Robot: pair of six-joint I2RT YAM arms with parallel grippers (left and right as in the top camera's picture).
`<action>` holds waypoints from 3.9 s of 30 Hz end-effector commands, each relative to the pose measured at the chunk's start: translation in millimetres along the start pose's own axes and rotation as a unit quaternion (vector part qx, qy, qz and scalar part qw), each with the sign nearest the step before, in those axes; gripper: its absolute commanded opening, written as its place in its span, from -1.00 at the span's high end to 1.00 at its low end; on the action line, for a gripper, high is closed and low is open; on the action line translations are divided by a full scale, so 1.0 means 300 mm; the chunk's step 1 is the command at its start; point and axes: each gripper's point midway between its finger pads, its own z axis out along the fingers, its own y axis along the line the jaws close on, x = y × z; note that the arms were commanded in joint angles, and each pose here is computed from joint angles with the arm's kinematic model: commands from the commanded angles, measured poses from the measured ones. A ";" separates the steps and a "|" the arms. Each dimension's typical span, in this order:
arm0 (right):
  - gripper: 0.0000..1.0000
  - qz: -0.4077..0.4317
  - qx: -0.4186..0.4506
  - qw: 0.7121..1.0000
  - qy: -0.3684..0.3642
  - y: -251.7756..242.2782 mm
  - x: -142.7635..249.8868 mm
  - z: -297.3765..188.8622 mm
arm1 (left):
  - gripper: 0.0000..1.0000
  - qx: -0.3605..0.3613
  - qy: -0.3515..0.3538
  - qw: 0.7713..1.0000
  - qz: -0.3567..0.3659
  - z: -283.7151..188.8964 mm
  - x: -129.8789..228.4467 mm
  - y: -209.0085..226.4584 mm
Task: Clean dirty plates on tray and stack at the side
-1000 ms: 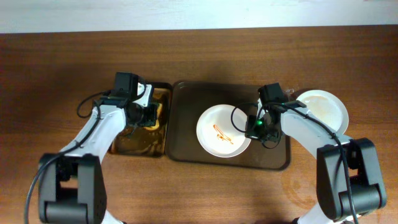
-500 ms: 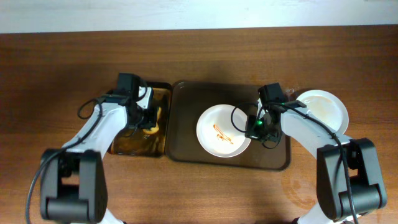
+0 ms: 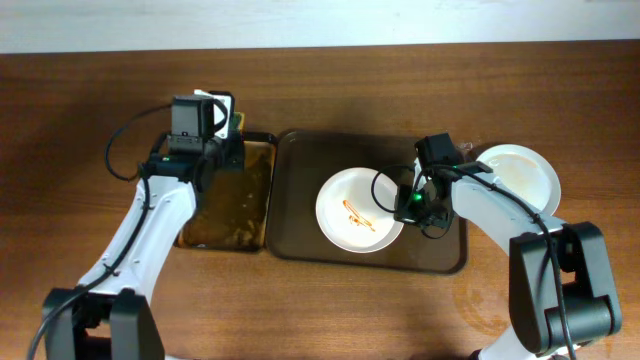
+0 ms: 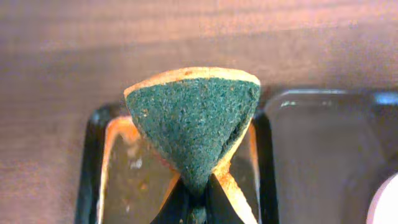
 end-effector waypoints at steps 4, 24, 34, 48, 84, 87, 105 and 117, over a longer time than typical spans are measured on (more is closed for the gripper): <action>0.92 0.001 0.007 1.000 0.004 -0.007 0.010 0.009 | 1.00 -0.073 -0.099 0.992 0.017 -0.186 -0.168 0.030; 0.92 0.000 0.005 1.000 0.001 -0.004 0.006 0.009 | 1.00 0.062 0.150 0.986 -0.045 0.047 0.238 -0.163; 0.92 0.000 0.004 1.000 -0.001 -0.003 0.003 0.009 | 1.00 0.330 0.180 0.926 -0.047 -0.060 0.259 -0.606; 0.92 0.000 0.005 1.000 0.001 -0.004 0.006 0.009 | 1.00 0.382 0.280 0.877 -0.080 0.024 0.533 -1.063; 0.92 -0.029 0.043 0.997 -0.063 -0.015 -0.077 -0.102 | 1.00 0.086 0.107 0.989 -0.051 -0.079 0.181 -0.369; 0.92 -0.049 0.084 0.990 -0.105 -0.036 -0.119 -0.211 | 1.00 0.050 0.133 0.986 -0.085 -0.071 0.207 -0.234; 0.92 -0.197 0.478 0.757 -0.400 0.099 -0.163 -0.741 | 1.00 0.201 0.226 0.937 -0.177 0.159 0.409 0.043; 0.92 -0.201 0.370 0.824 -0.380 0.165 -0.157 -0.621 | 1.00 0.182 0.254 0.938 -0.149 0.189 0.471 0.047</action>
